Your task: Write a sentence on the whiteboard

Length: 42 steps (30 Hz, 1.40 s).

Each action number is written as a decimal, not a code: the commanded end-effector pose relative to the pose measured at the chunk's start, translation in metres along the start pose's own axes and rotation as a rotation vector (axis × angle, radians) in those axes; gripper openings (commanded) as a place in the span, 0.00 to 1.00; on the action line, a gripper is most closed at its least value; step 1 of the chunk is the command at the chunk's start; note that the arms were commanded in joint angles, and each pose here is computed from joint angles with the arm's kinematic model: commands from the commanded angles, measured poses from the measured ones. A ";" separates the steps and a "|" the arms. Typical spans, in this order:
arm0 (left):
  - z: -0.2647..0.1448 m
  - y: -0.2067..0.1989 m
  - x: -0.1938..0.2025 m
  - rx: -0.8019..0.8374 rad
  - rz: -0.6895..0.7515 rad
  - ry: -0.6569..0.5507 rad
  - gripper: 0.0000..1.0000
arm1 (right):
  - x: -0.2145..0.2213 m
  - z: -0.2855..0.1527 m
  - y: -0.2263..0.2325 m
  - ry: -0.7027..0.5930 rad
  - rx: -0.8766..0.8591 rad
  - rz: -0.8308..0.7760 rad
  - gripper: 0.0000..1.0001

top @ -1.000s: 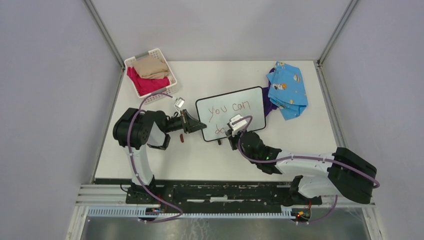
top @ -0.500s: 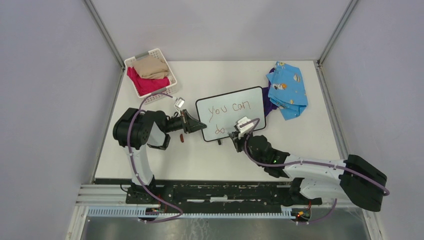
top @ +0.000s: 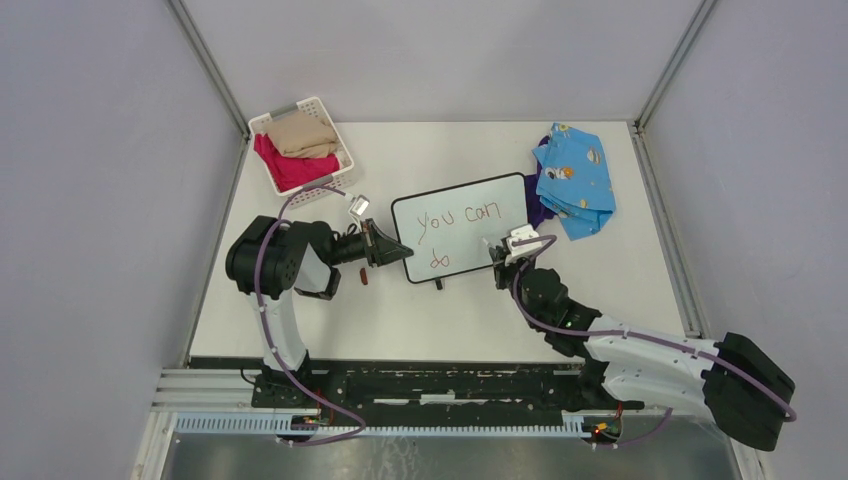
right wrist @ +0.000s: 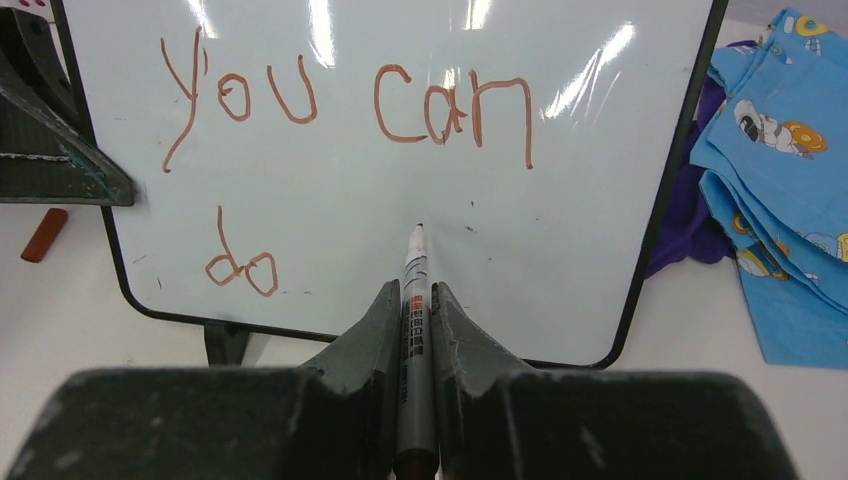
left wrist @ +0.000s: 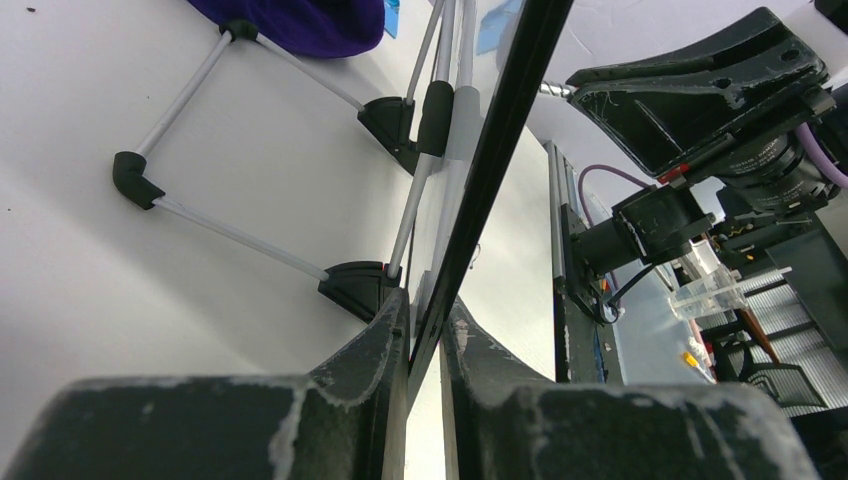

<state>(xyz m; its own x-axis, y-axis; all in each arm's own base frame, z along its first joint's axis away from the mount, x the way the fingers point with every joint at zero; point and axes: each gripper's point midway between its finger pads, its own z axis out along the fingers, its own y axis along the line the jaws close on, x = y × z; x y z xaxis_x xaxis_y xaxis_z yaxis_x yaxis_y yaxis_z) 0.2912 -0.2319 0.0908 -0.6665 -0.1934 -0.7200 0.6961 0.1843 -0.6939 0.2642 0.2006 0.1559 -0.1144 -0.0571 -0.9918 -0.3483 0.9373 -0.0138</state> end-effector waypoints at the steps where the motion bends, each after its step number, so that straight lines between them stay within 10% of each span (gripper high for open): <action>1: 0.001 -0.002 0.002 0.010 0.014 0.022 0.02 | -0.014 0.003 -0.001 -0.034 0.015 -0.017 0.00; 42: 0.002 0.001 0.004 0.001 0.008 0.035 0.02 | -0.017 0.015 0.052 -0.037 -0.073 -0.050 0.00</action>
<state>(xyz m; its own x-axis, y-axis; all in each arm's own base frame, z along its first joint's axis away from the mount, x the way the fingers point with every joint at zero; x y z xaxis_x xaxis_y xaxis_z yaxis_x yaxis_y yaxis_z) 0.2924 -0.2320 0.0902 -0.6543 -0.1821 -0.7340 0.7091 0.1893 -0.6792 0.2553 0.2424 0.1422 -0.1009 -0.1800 -0.9785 -0.4259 0.8967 -0.1210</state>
